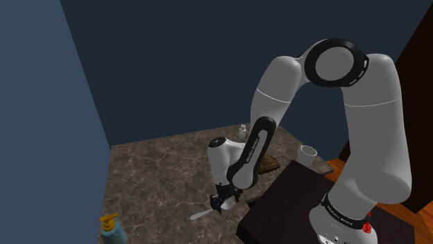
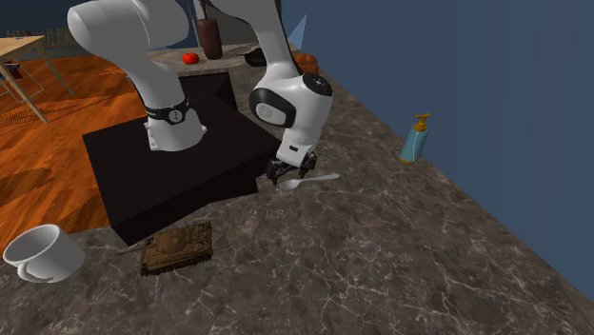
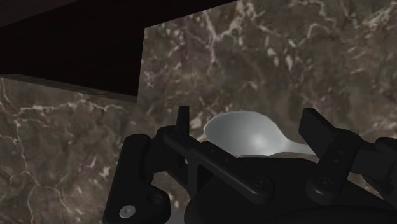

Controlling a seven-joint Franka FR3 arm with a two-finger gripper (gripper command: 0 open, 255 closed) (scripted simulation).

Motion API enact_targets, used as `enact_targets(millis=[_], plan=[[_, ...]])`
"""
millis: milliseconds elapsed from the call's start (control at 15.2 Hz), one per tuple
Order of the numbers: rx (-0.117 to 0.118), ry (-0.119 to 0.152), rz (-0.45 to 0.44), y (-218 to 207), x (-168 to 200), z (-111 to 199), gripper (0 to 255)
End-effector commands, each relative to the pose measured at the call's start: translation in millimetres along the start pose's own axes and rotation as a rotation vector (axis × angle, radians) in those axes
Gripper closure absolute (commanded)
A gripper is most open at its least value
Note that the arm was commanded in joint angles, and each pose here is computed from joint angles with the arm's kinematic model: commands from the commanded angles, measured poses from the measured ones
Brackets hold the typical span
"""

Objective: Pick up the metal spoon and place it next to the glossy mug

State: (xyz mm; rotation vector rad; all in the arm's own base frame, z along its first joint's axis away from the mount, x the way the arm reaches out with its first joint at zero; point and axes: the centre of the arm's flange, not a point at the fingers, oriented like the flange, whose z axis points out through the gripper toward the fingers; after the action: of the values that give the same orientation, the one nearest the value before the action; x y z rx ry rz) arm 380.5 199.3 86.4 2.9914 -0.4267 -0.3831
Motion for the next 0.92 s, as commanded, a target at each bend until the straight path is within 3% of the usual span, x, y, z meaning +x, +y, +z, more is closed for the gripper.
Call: enact_targets(millis=[0, 66, 660, 858], plan=[[0.000, 0.000, 0.000, 0.0, 0.0, 0.0, 0], [0.000, 0.000, 0.000, 0.0, 0.0, 0.0, 255], [0.000, 0.000, 0.000, 0.0, 0.0, 0.0, 255], [0.000, 0.000, 0.000, 2.1, -3.6, -15.2, 255]])
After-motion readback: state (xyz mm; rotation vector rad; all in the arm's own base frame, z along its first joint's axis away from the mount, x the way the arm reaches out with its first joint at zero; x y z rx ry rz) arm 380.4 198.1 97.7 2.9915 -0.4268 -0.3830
